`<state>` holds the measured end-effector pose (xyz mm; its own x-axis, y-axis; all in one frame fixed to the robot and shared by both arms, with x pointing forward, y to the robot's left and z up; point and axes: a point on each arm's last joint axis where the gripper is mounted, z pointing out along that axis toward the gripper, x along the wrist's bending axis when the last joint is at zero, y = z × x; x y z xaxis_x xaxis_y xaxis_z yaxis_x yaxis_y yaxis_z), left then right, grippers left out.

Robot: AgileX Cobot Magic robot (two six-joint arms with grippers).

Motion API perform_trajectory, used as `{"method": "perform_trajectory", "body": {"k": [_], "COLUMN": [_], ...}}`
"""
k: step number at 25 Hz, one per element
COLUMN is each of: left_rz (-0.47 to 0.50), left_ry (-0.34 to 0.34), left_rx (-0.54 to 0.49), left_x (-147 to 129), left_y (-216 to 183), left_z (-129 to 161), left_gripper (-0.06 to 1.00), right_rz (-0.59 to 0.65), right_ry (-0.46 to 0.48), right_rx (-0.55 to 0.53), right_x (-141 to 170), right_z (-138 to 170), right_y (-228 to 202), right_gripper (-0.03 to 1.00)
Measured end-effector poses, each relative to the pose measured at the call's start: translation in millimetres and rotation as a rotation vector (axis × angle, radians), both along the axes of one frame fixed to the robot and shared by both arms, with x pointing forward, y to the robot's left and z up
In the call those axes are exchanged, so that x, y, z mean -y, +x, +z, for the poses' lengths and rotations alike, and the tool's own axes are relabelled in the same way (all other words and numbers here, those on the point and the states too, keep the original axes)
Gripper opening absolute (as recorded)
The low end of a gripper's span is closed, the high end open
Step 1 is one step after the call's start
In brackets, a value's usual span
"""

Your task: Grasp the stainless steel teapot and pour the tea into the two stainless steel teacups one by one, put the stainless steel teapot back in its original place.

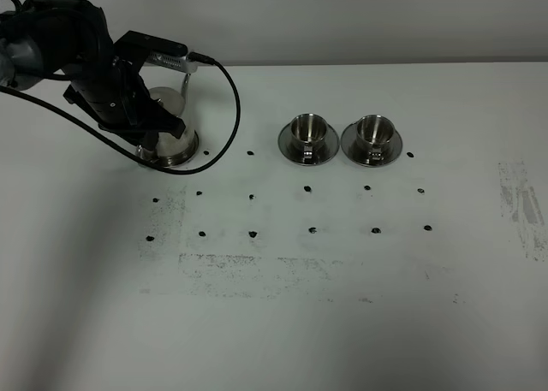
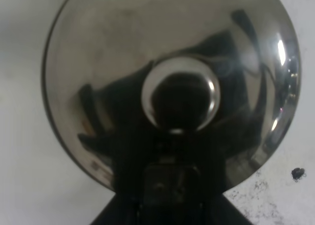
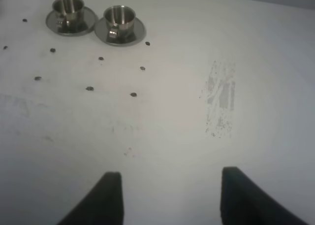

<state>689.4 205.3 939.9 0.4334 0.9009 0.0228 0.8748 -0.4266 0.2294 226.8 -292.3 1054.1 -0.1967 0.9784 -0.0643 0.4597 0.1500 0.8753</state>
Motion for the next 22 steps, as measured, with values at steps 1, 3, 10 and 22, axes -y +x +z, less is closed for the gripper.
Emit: {"method": "perform_trajectory", "body": {"k": [1,3,10,22], "left_rz": [-0.004,-0.017,-0.088,-0.275], "left_ry": [0.0,0.002,0.005,0.006], "left_rx": [0.002,0.009,0.065,0.179], "left_x": [0.0,0.2,4.3,59.9], "left_y": [-0.1,-1.2,-13.2,-2.2], "left_z": [1.0,5.6,48.8,88.3], "left_gripper": [0.2,0.2,0.2,0.2], "right_rz": [0.0,0.0,0.0,0.0], "right_ry": [0.0,0.0,0.0,0.0], "right_rx": [0.0,0.0,0.0,0.0], "right_x": [0.0,0.0,0.0,0.0], "right_z": [0.0,0.0,0.0,0.0], "right_y": [0.0,0.0,0.0,0.0], "right_gripper": [0.47,0.47,0.47,0.47]}}
